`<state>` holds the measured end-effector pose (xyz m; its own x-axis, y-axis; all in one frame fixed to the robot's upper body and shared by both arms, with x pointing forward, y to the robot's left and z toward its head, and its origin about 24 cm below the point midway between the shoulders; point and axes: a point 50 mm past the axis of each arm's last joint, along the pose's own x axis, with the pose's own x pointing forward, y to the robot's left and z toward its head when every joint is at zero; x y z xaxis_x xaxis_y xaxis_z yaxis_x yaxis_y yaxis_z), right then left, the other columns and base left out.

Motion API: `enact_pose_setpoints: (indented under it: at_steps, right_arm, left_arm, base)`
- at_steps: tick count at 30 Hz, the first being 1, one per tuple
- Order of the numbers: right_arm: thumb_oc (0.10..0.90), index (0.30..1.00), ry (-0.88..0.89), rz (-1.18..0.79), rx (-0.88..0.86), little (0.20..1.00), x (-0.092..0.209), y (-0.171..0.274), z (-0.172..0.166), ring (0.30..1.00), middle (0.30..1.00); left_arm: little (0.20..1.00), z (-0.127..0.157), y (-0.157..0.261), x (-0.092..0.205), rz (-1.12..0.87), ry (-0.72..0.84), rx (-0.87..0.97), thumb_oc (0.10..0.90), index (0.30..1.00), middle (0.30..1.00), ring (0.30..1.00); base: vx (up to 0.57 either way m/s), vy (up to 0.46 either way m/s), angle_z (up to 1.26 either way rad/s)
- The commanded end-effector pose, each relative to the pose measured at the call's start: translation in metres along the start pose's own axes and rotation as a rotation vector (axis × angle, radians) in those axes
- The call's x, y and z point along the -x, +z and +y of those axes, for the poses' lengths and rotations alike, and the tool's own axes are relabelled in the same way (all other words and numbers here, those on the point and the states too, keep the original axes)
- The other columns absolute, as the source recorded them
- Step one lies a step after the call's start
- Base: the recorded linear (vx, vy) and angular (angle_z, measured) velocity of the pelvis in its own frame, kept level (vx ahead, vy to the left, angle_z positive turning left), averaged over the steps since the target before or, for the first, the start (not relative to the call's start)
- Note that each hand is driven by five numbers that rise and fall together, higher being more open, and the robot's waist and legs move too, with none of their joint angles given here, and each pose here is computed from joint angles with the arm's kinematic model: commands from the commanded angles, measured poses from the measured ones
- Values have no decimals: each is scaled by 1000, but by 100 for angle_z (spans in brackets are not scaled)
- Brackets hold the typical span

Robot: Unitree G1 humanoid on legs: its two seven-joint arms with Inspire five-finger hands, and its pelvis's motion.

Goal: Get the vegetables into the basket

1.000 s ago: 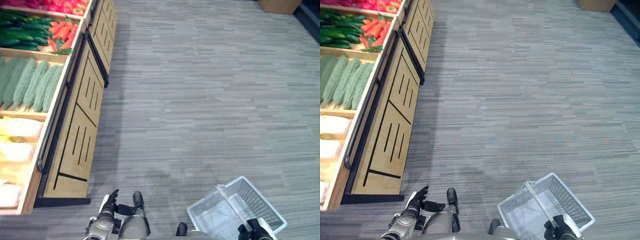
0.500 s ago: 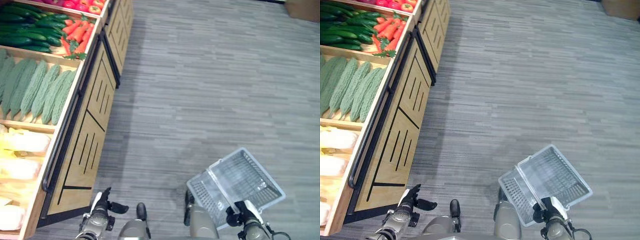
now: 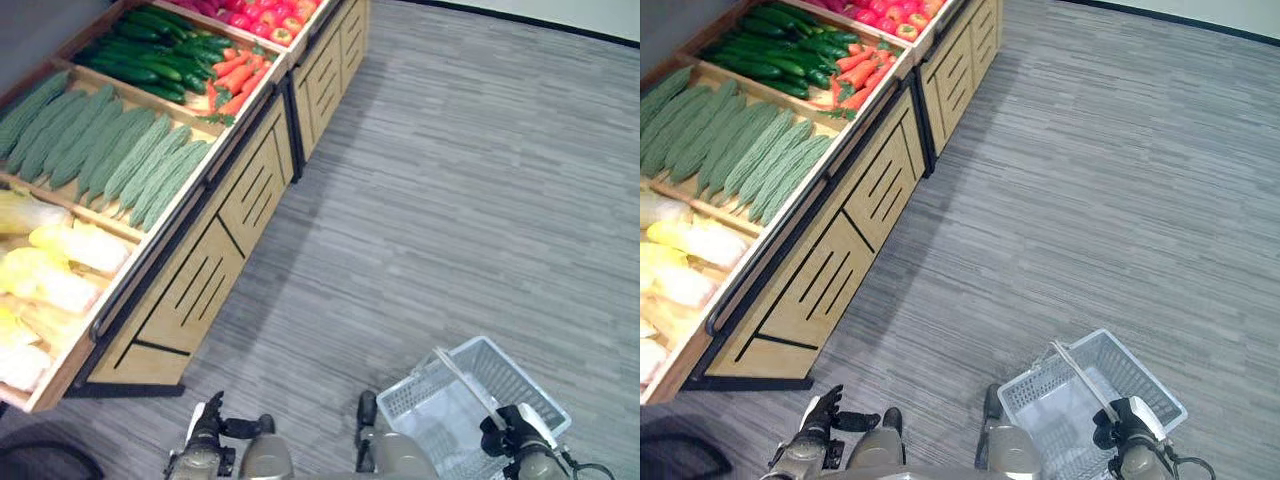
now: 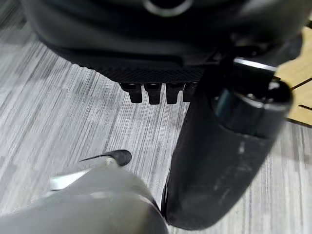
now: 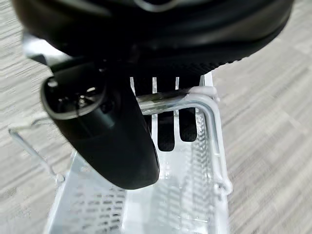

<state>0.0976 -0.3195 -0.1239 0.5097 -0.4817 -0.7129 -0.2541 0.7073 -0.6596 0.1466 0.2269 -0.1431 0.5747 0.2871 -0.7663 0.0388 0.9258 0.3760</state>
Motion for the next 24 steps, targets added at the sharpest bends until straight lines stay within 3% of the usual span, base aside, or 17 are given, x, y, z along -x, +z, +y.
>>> enact_pose_setpoints:
  at_steps: [1, 8, 24]
  right_arm:
    - [400, 300, -109, 55, 2, 300, 3, -26, -29, 300, 300]
    - [400, 300, -98, 85, -32, 300, 9, -36, -18, 300, 300]
    - [400, 300, -51, 48, -14, 300, 5, -17, -2, 300, 300]
  left_arm:
    - [1000, 12, -9, 2, 14, 32, -46, 900, 1000, 1000, 1000]
    - [1000, 17, -12, 1, 35, 50, -91, 900, 1000, 1000, 1000]
    - [1000, 30, -14, 1, 32, 90, -80, 900, 1000, 1000, 1000]
  base:
    - [75, -127, 117]
    - [181, 19, 68]
    - [156, 158, 6]
